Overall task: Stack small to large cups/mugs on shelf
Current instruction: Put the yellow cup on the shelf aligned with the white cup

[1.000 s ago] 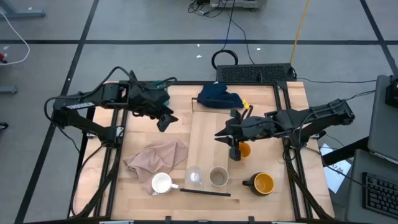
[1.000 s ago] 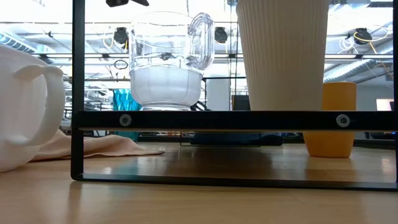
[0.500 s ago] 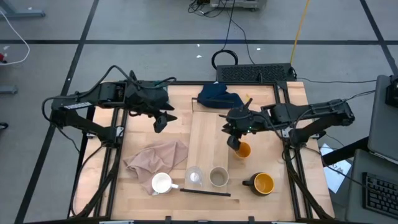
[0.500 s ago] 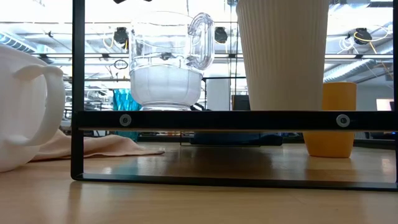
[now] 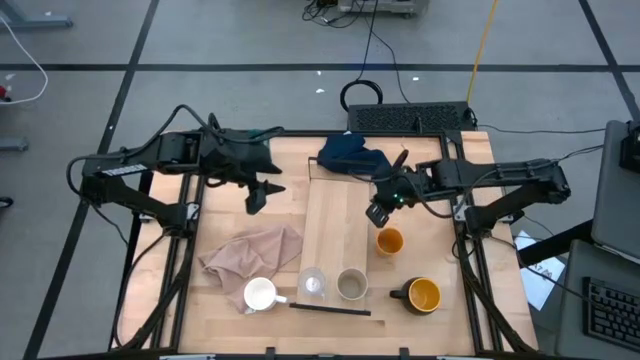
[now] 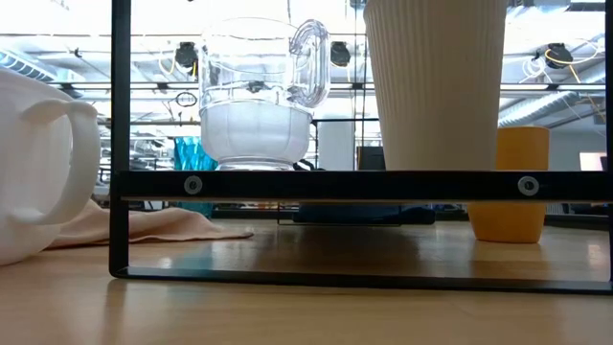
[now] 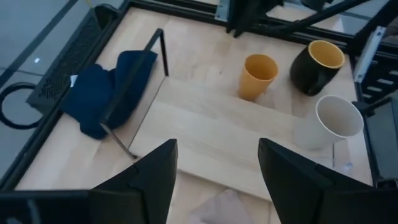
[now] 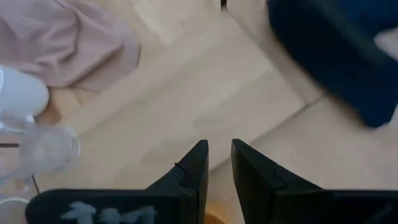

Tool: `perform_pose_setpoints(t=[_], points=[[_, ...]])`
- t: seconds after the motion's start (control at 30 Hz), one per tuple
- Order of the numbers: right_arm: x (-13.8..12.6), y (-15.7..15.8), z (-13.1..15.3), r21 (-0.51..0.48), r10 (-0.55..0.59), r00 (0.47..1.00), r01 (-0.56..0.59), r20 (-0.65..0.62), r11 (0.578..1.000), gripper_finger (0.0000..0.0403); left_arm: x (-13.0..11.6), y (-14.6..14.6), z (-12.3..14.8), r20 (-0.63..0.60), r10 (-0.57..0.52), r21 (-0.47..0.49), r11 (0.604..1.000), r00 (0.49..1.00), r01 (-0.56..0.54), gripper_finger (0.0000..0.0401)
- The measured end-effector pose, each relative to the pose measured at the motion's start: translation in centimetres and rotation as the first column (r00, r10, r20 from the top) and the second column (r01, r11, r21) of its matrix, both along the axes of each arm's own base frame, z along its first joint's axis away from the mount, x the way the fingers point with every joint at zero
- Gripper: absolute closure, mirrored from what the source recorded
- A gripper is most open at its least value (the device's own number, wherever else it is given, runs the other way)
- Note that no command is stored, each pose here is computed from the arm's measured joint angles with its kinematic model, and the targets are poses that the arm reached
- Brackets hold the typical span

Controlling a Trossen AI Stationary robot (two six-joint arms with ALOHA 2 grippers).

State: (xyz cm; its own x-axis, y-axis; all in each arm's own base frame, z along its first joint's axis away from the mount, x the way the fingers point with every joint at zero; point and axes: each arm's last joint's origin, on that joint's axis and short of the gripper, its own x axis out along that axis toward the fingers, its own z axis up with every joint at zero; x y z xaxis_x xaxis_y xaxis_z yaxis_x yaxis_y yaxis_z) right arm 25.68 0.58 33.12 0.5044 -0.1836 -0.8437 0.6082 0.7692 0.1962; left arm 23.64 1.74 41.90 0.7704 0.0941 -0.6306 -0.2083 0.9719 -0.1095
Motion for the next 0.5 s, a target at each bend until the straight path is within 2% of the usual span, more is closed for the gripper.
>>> perform_pose_setpoints(t=[0.17, 0.37, 0.5], points=[[-0.3, 0.5, -2.3, 0.118, 0.037, 0.997, -0.029, -0.063, 0.993, 0.0342, 0.0, 0.0, 0.0, -0.002, 0.017, -0.010, 1.000, 1.000, -0.017, 0.0178], [-0.6, 1.0, -4.8, 0.167, 0.029, 0.993, -0.009, -0.114, 0.986, 0.0342, 0.0, 0.0, 0.0, -0.003, 0.017, -0.014, 1.000, 1.000, -0.017, 0.0178], [-0.7, 1.5, -5.9, 0.223, 0.065, 0.990, -0.036, -0.124, 0.974, 0.0342, 0.0, 0.0, 0.0, -0.002, 0.025, -0.024, 0.999, 1.000, -0.025, 0.0178]])
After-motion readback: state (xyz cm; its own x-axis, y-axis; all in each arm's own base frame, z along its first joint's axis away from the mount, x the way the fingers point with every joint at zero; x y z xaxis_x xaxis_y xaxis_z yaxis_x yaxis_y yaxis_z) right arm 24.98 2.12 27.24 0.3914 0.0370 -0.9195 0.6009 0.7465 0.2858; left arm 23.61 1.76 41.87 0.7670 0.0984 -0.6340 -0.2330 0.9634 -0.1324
